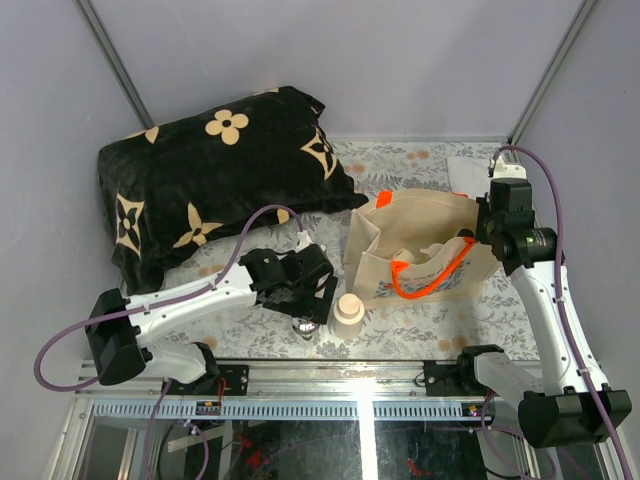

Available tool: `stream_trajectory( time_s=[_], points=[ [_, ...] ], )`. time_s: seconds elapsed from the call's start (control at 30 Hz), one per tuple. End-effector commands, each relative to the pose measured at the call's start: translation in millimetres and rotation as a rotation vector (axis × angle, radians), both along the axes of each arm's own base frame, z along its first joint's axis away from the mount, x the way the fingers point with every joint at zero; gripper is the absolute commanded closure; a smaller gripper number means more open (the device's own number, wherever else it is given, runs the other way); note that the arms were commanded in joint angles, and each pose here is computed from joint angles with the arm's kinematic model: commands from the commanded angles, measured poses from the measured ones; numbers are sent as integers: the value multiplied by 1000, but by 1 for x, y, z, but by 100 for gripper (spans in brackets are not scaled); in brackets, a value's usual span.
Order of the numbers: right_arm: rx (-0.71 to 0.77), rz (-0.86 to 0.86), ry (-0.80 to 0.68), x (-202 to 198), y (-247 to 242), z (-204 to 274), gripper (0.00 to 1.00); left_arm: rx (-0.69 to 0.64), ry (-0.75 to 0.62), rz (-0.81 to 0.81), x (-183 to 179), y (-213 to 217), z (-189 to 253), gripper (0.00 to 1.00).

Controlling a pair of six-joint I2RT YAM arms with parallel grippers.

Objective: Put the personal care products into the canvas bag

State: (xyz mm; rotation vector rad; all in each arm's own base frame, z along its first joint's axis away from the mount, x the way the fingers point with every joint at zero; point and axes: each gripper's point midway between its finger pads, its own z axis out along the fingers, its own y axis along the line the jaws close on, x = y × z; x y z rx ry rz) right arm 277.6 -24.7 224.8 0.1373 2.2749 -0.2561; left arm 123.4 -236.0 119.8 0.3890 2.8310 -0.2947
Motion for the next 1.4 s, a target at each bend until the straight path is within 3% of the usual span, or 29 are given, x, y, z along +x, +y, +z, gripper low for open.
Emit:
stream_trajectory(
  time_s=[0.0, 0.37, 0.6, 0.87, 1.1, 1.37],
  points=[
    [14, 20, 68, -12, 4, -9, 94, -32, -5, 2, 1, -10, -7, 0],
    [14, 21, 70, -13, 3, -11, 94, -6, 18, -8, -1, -10, -20, 3],
    [15, 21, 73, -14, 3, -13, 94, 5, 54, -24, -6, -11, -28, 40],
    [15, 22, 75, -14, 4, -14, 94, -11, 59, -24, -8, -12, -25, 69],
    [16, 25, 76, -14, 4, -14, 94, -6, -18, -26, 8, -16, 2, 98],
    [15, 24, 76, -15, 4, -15, 94, 41, -104, -35, 25, -10, 38, 100]
  ],
)
